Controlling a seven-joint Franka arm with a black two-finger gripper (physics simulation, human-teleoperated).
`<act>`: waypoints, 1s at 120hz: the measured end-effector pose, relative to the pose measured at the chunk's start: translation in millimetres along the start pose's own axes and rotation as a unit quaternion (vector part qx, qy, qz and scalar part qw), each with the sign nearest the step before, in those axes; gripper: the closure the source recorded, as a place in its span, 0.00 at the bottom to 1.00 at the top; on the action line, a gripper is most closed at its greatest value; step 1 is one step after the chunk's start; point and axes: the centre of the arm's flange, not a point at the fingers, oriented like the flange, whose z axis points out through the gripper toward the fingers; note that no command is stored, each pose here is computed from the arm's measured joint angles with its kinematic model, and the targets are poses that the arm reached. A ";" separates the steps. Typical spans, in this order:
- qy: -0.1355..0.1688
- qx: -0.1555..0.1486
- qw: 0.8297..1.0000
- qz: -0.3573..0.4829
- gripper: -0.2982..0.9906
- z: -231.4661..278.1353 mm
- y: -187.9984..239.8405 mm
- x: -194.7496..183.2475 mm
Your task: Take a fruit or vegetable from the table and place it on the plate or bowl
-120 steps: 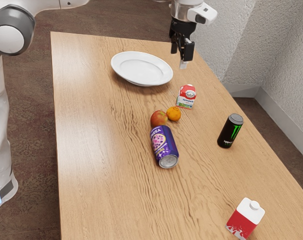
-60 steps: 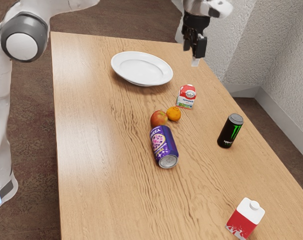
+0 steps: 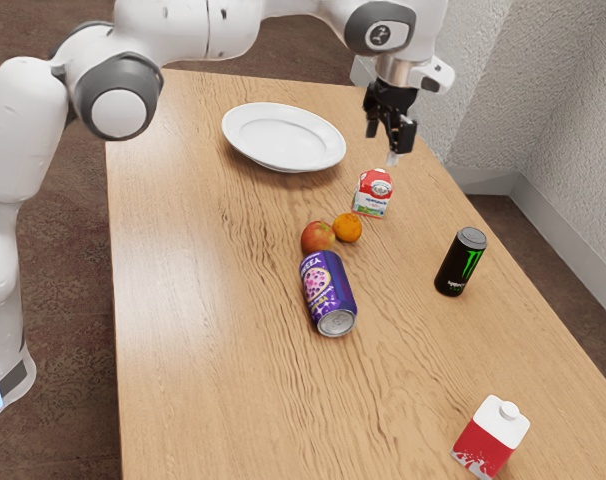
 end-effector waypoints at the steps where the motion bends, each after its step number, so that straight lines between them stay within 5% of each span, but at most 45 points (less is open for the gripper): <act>1: 0.000 0.000 1.000 -0.001 0.23 1.3 -1.3 0.6; 57: -0.056 -0.009 0.998 0.006 0.23 89.8 6.6 -6.1; 120: -0.052 -0.017 0.999 -0.003 0.23 122.1 -0.4 -14.8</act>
